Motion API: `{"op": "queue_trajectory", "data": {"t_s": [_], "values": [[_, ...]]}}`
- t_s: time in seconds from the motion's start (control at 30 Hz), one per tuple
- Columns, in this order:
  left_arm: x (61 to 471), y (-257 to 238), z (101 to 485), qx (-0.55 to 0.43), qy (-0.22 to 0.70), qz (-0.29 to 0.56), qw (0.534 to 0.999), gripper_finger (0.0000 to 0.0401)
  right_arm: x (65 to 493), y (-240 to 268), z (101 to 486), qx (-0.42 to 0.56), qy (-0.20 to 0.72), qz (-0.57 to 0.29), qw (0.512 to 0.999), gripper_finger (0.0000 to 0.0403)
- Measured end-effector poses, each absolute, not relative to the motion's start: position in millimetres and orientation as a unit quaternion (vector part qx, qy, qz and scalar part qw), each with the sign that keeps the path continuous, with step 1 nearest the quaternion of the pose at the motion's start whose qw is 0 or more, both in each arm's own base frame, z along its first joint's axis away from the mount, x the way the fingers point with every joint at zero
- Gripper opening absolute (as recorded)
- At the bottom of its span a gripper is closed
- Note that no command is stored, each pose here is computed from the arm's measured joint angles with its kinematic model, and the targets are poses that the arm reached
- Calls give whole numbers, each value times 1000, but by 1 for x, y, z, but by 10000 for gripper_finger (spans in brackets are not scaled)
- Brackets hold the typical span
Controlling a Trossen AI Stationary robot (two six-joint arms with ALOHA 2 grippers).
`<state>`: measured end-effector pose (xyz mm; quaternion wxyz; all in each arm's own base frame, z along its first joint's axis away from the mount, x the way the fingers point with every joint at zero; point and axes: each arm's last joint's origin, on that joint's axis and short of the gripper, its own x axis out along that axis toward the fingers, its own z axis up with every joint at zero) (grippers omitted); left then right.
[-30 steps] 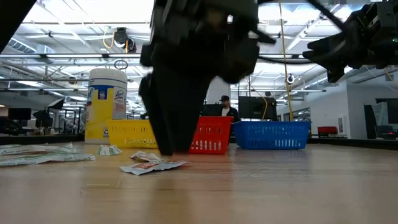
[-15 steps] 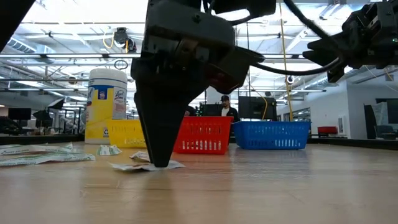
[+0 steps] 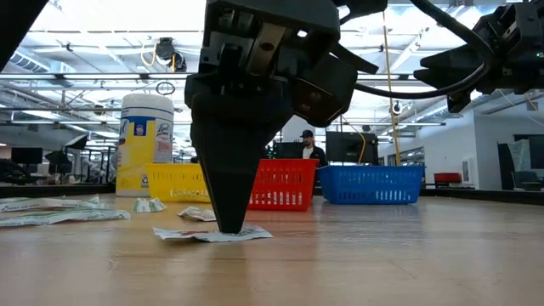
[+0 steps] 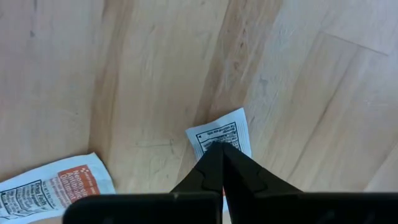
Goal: Pick & Place First Aid Supplies
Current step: Put the ointment pack into the red bin
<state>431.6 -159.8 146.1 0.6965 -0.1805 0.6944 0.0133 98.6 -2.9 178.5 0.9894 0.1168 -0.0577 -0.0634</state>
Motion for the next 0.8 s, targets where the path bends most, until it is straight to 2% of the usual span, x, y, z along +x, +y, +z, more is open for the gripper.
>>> {"op": "queue_trajectory", "data": {"t_s": [0.3,0.67,0.8], "values": [[432,-158,147,-164,683,35,711,18,99,-3,179,117,-58,-63,989,130],[429,-148,150,-133,696,51,704,117,99,-3,179,117,-58,-63,989,130],[425,-143,151,-115,704,87,696,132,99,-3,179,117,-58,-63,989,130]]}}
